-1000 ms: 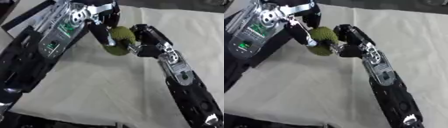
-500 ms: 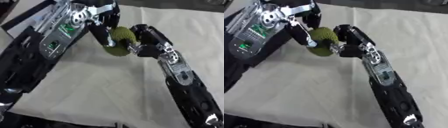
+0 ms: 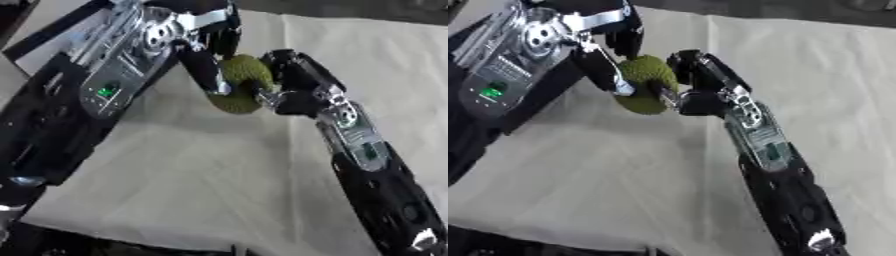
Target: Pick up the objects with one hand, pass them to the other hand, and then place them into the box on the other side of the table.
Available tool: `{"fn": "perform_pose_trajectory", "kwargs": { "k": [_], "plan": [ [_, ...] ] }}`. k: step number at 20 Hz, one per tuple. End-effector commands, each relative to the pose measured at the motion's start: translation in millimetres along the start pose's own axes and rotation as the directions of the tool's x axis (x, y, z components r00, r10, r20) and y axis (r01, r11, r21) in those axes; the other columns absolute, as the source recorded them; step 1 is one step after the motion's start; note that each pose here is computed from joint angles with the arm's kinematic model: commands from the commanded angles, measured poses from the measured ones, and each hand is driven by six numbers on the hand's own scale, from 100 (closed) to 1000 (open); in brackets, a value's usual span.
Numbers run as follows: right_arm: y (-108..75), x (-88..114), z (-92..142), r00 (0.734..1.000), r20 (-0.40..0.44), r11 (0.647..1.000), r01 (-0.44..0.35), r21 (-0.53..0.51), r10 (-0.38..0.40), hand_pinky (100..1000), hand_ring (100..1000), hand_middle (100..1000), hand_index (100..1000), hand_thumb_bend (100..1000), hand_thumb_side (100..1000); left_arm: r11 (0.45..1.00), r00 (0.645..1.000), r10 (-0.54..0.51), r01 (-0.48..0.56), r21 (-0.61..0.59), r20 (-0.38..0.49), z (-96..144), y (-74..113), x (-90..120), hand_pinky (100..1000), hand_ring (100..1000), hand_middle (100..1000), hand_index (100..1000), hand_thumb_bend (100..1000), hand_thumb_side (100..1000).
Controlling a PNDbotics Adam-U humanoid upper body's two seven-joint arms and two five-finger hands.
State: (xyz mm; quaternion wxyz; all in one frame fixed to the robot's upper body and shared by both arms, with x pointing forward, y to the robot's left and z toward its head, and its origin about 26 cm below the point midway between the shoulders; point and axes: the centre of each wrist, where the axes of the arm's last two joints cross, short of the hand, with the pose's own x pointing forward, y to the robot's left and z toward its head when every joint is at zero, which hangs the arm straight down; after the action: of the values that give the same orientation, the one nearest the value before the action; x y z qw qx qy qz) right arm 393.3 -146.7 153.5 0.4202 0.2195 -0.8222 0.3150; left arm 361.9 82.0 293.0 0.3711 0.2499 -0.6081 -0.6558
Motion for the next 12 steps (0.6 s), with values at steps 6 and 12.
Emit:
{"fn": "perform_pose_trajectory", "kwargs": {
  "k": [6, 12],
  "plan": [
    [-4.2, 9.8, -4.4, 0.999, 0.035, 1.000, -0.012, 0.025, 0.011, 592, 491, 351, 447, 235, 100, 1.000, 1.000, -0.008, 0.008, 0.024, -0.001, 5.6, 9.4, -1.2, 576, 475, 364, 361, 564, 100],
    [-5.0, 10.3, -4.3, 0.999, 0.039, 1.000, -0.015, 0.027, 0.014, 590, 491, 350, 446, 233, 100, 0.999, 1.000, -0.015, 0.015, 0.038, -0.010, 6.1, 10.0, -0.7, 569, 475, 363, 388, 648, 100]
  ]
}}
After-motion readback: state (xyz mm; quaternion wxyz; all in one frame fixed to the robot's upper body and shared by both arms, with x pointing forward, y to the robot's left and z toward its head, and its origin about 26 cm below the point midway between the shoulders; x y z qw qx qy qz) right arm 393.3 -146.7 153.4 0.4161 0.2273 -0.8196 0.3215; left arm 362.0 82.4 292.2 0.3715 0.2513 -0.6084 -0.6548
